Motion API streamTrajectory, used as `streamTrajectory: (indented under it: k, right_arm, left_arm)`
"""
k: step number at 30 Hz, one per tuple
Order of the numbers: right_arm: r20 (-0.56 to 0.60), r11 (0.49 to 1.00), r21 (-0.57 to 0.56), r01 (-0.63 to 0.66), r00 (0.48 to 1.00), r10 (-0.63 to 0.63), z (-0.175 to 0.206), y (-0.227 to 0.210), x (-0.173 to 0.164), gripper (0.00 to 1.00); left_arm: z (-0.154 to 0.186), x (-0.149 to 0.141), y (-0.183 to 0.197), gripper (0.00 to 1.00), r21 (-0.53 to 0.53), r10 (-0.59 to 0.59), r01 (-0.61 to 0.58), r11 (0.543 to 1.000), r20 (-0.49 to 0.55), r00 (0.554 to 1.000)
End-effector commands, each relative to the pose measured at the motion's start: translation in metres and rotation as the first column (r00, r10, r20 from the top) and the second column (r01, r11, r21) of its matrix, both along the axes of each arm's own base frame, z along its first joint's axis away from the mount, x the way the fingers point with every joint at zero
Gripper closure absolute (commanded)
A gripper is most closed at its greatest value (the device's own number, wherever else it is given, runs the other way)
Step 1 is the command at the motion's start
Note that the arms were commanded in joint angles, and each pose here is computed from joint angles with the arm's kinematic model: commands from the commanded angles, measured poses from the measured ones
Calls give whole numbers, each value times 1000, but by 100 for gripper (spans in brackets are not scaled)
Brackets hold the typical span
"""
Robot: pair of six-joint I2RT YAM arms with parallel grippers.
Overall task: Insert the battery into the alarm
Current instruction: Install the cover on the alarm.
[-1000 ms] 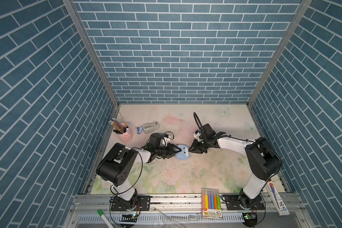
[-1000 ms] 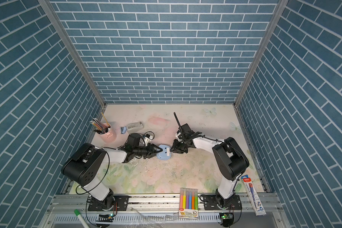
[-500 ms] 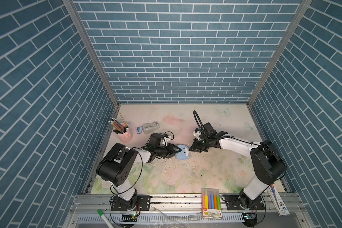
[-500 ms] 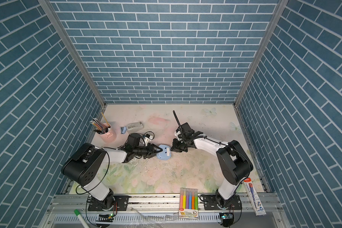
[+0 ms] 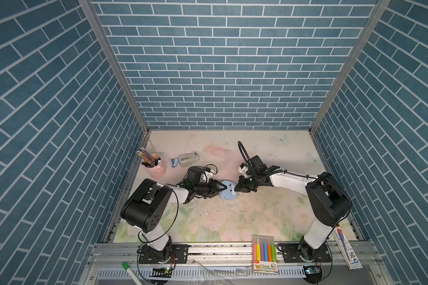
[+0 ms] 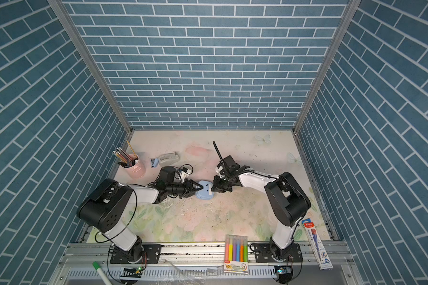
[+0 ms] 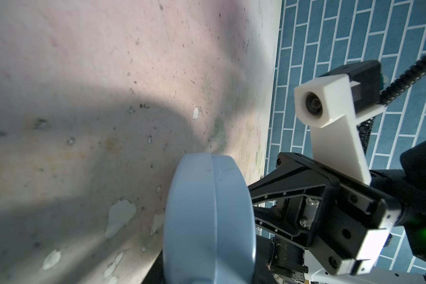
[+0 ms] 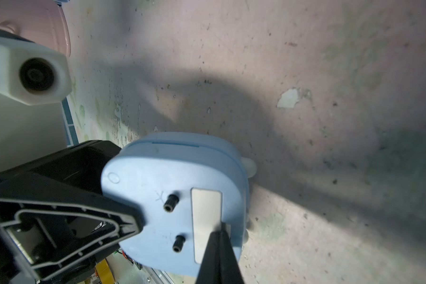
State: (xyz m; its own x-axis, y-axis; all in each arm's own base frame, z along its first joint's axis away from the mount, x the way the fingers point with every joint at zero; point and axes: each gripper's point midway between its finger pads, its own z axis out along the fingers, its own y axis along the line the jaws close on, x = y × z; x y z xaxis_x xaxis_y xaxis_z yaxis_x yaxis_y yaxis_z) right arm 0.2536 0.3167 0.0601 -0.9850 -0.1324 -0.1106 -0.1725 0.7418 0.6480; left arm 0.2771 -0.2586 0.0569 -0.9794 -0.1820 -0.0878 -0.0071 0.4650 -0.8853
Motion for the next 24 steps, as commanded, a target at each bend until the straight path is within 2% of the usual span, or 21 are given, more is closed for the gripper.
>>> streamTrajectory:
  k: [1,6,10,14,24]
  right_arm:
    - [-6,1000,-7,-10,1000,10,-7,4,1,100]
    - [-2,1000,-10,-21,1000,21,-2,5,0,100]
    - [80,1000,-23,16,997,-14,22,-4,10,99]
    - [174,997,-60,57,984,-46,36,-14,21,88]
    - [120,998,-56,35,992,-28,12,1,23,92]
  left_arm:
    - [-52,-16,25,100,160,78,-56,985,-134,988]
    - [-53,-17,25,100,160,76,-54,986,-136,988]
    - [-51,-17,27,100,168,84,-62,984,-133,987]
    - [-50,-16,26,100,165,83,-61,984,-130,988]
    - [-50,-16,26,100,162,82,-60,985,-130,988]
